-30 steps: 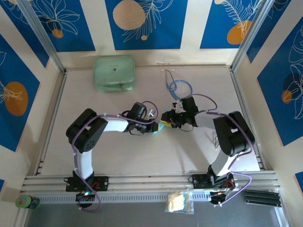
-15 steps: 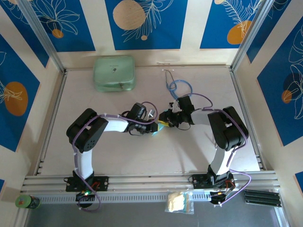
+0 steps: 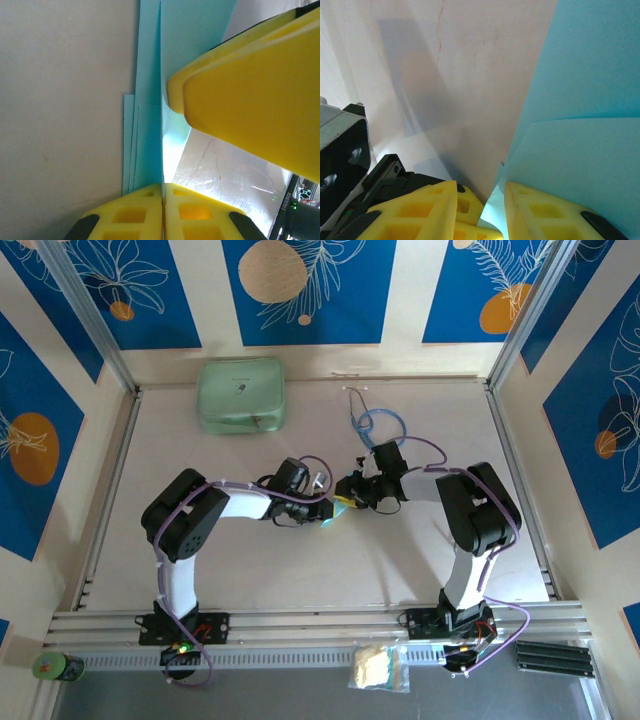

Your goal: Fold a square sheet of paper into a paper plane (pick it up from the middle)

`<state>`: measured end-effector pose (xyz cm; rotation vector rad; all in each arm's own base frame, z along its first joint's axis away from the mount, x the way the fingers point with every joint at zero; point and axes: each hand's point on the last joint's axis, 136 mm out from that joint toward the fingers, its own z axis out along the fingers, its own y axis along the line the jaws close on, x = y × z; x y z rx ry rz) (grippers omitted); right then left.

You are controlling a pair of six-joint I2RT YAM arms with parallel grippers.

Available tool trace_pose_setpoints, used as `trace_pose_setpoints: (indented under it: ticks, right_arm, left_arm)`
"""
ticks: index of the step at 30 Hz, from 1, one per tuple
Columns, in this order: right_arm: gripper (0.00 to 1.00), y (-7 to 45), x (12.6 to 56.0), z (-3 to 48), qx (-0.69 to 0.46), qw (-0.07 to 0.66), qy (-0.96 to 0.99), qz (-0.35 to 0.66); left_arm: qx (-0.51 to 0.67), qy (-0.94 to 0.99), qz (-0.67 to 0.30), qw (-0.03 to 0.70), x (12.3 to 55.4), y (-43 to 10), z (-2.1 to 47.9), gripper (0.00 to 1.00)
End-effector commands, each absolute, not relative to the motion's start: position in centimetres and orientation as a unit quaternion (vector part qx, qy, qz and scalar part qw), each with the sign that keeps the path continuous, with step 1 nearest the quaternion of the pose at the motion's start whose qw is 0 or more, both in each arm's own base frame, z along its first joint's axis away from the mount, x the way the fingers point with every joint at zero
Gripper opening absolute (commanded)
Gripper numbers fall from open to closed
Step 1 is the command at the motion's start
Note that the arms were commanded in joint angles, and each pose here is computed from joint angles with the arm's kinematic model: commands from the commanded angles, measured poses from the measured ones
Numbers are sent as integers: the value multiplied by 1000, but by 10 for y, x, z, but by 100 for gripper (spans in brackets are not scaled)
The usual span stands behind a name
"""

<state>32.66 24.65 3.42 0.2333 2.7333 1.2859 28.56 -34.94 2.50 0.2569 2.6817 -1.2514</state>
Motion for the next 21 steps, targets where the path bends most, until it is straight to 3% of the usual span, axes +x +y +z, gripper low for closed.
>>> trace_pose_setpoints:
  ticks: [1,16,21]
  right_arm:
    - [32,247,325,25,74,44,907,411]
    - [32,252,328,27,56,40,903,423]
    - [32,246,329,49,45,73,898,431]
  left_arm:
    - [73,910,-404,62,280,-340,5,10]
    - [63,915,-395,51,276,-336,-1,12]
    - [58,918,-390,51,277,-332,-5,11]
